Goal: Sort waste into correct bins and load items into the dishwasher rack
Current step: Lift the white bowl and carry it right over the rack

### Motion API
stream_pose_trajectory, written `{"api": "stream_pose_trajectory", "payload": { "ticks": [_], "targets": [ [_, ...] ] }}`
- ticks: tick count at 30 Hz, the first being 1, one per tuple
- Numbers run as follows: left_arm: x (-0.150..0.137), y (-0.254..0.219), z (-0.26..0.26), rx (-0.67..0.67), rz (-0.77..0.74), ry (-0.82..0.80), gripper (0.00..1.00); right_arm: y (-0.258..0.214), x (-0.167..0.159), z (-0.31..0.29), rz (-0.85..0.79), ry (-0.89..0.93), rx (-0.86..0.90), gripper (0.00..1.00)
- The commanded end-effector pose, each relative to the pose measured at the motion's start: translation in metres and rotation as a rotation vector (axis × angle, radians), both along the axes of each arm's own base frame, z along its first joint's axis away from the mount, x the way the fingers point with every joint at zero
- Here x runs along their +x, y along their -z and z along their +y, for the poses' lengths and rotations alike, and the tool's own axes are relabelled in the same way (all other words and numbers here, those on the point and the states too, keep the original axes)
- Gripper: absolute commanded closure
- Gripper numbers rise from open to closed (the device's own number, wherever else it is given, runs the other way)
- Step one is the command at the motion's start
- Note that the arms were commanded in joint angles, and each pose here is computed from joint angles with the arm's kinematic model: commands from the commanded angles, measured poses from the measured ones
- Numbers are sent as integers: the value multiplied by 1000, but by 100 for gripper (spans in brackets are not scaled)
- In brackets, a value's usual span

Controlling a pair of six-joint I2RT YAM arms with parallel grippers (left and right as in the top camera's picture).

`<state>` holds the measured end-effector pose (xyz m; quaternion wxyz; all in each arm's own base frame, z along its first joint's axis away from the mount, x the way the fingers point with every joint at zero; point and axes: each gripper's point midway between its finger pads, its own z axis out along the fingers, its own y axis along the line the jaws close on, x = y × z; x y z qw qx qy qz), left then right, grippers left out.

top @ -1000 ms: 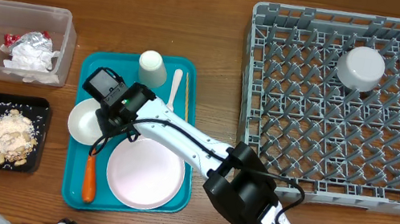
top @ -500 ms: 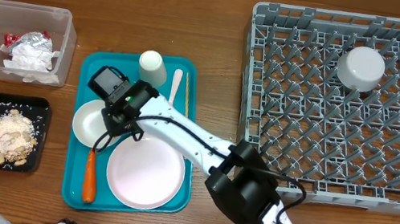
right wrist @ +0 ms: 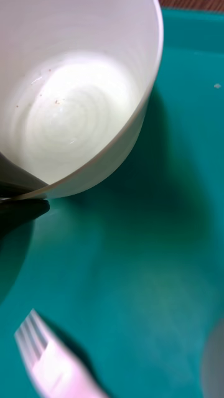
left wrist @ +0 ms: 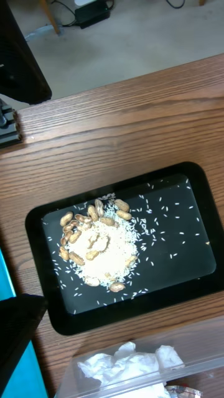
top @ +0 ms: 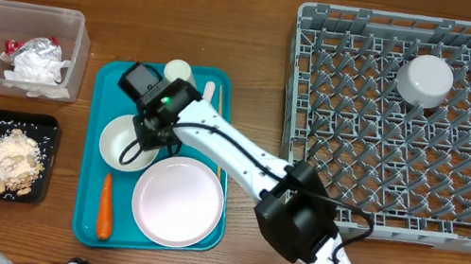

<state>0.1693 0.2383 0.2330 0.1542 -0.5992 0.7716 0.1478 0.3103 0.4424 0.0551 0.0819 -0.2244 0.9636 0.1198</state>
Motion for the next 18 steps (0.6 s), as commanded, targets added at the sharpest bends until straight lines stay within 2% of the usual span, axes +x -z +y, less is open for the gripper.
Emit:
{"api": "stream_pose_trajectory", "payload": {
  "ticks": [1,6,10,18],
  "targets": [
    [3,-6,2,9,-19,-9,0,-75,20,-2,-88,33,118,96],
    [3,-6,2,9,-19,-9,0,-115,44,-33,-145,104,132,96],
    [3,-6,2,9,-19,-9,0,-156,71,-80,-226,207,126,96],
    [3,-6,2,9,-19,-9,0,-238,118,-248,-418,546,-5,96]
  ]
}}
